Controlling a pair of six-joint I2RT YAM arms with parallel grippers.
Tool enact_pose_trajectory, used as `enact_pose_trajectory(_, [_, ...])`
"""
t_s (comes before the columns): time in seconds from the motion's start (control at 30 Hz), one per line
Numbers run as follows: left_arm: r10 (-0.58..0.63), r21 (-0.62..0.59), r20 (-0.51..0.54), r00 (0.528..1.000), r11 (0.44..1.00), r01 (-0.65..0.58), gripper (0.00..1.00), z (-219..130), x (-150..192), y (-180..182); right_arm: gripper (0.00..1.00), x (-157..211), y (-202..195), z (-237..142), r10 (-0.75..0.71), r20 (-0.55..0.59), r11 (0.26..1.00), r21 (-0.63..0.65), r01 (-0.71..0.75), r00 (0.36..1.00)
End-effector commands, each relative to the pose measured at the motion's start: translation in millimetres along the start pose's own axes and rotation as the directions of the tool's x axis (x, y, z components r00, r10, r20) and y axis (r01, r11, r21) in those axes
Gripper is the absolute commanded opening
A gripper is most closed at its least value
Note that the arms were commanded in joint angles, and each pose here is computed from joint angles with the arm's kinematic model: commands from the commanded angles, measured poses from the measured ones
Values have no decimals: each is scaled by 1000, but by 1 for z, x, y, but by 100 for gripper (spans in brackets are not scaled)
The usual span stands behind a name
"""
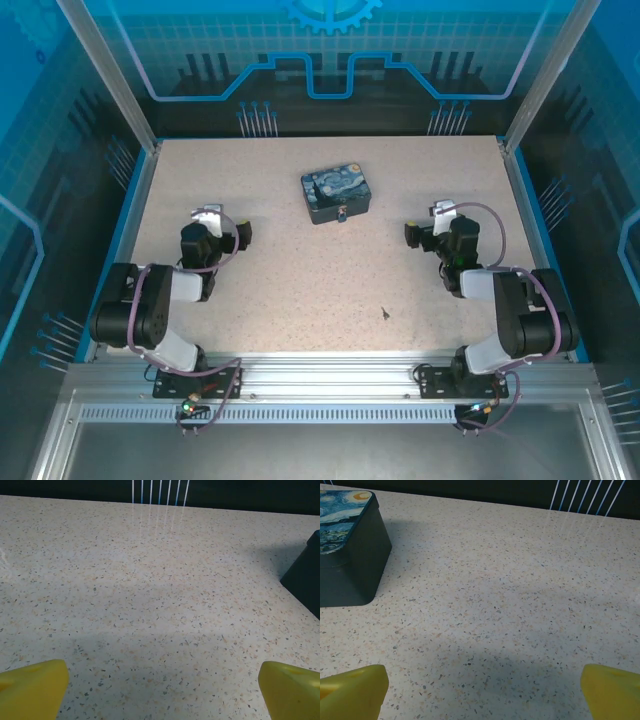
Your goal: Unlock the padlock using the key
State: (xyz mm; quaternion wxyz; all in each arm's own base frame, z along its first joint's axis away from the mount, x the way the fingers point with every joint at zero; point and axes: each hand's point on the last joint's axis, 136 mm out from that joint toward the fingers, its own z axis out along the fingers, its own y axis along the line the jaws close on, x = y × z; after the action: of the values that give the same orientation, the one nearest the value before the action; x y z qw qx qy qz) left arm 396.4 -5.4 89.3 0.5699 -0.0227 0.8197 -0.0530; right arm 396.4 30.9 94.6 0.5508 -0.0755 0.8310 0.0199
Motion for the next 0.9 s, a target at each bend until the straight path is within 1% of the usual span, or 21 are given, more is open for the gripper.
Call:
enact_pose_trajectory(0.0, [1,34,13,1000,999,-1,99,-1,-6,-6,100,0,2,2,4,-3,1000,-2,-4,1000])
enact_pose_trajectory(0.47, [-1,32,11,1000,999,0,99,0,-5,-5,100,0,1,2,8,-5,1000,-4,-8,1000])
enact_pose_trajectory(0.57, [1,43,22,1000,999,-2,99,-3,-5,-7,100,-7,11,-1,-18,-1,998,-60,18,1000])
enact_pose_trajectory(0.63, [0,48,56,998,999,-3,99,-8,-7,-8,100,-16,11,-7,-13,-23,998,-68,11,1000])
enact_pose_trajectory(0.73, [-3,21,118,993,1000,1,99,-21,-12,-3,100,-24,8,-20,30,-99,998,-60,-36,995])
enact_pose_trajectory(0.8, [1,21,135,991,1000,-4,99,-29,-19,-5,99,-22,12,-33,46,-146,997,-61,-56,988])
enact_pose_trajectory(0.87, [8,26,142,990,1000,-12,99,-36,-27,-8,99,-24,21,-47,66,-157,993,-85,-80,985])
